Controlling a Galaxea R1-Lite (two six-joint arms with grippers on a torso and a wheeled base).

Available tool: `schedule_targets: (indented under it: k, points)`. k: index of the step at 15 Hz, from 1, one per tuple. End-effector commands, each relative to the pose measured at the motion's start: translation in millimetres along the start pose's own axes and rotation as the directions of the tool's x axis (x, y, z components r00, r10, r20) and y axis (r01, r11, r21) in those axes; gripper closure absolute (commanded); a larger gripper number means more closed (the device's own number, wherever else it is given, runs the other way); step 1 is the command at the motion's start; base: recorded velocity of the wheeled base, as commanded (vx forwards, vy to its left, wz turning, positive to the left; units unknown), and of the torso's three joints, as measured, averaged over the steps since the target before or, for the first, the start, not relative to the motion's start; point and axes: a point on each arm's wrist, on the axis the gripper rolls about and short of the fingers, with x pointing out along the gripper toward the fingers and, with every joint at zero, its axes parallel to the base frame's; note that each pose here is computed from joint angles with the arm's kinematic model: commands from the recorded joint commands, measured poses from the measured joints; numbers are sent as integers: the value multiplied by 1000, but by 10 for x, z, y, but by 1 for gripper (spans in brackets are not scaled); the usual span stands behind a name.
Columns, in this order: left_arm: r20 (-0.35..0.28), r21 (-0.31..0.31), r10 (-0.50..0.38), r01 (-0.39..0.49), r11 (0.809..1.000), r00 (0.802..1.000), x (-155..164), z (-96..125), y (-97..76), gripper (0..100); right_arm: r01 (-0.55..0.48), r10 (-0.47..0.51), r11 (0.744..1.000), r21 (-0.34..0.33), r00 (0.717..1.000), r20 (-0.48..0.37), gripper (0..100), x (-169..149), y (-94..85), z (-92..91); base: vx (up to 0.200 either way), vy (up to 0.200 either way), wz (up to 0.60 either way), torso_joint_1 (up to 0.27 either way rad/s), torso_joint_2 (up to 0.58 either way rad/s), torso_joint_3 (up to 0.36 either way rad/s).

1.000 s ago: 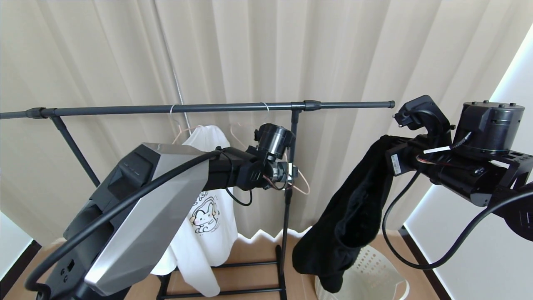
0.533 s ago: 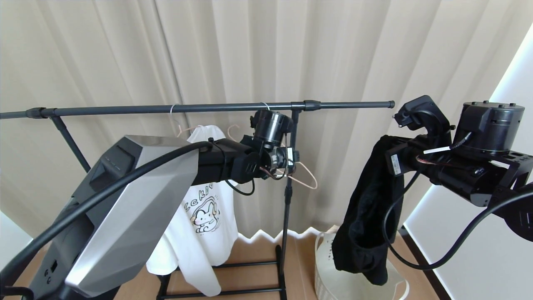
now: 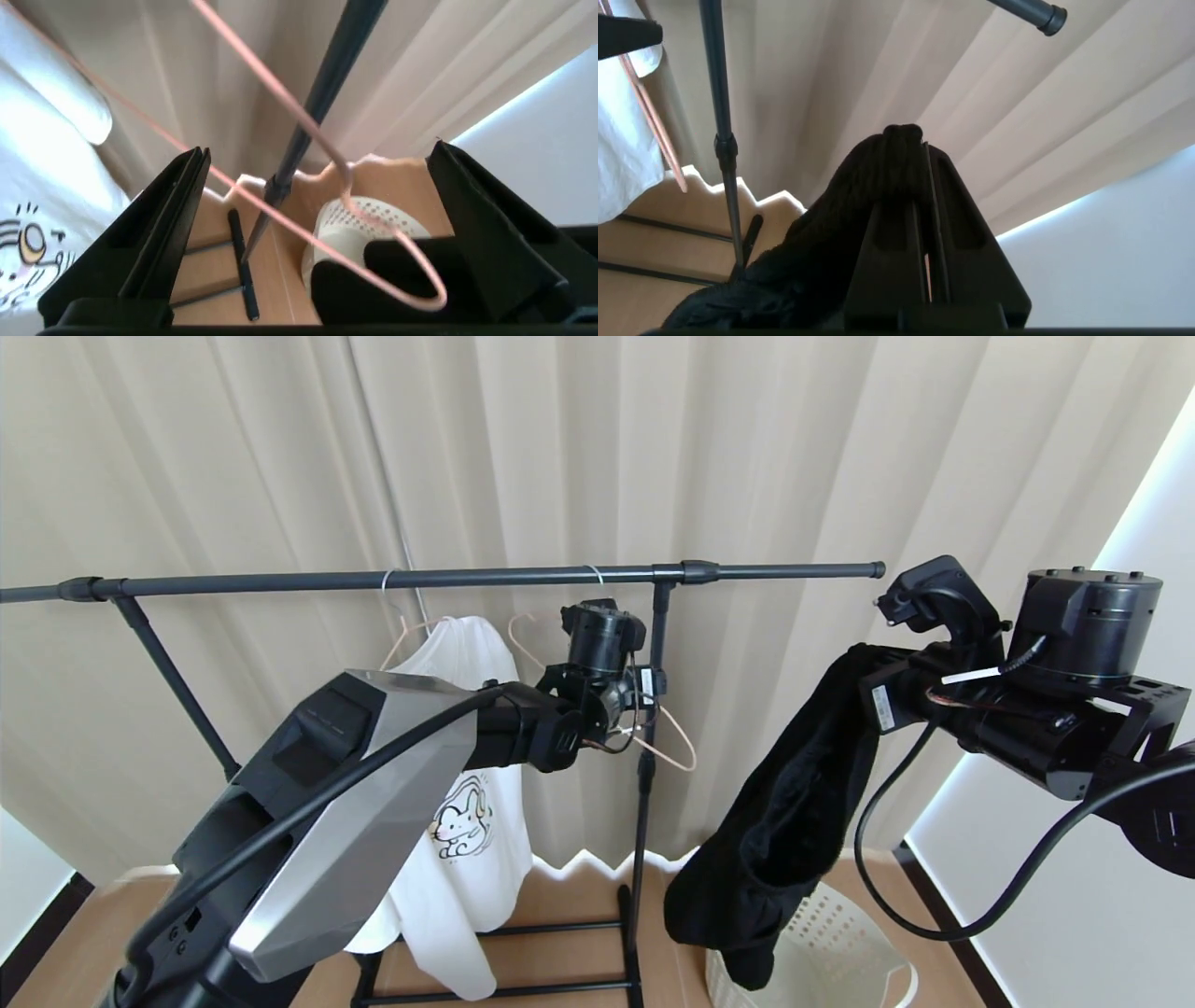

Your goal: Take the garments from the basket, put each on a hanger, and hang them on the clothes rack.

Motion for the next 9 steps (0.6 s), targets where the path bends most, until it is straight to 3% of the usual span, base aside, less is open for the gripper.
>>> schedule_targets:
  k: [1, 5, 9]
  points:
    - [-8, 1, 33, -33, 999, 999, 54, -37, 82, 0, -3, 3, 1000, -3, 1000, -8, 100, 29, 16, -18, 0, 0, 0, 0, 0, 0]
    - [16, 27, 86, -86, 996, 996, -70, 164, 123, 0, -2, 2, 1000, -3, 1000, -6, 100, 25, 14, -14, 0, 0, 0, 0, 0, 0]
    - [-20, 67, 107, -106, 992, 994, -130, 87, 141, 0, -3, 3, 1000, -3, 1000, -8, 100, 20, 14, -19, 0, 0, 0, 0, 0, 0]
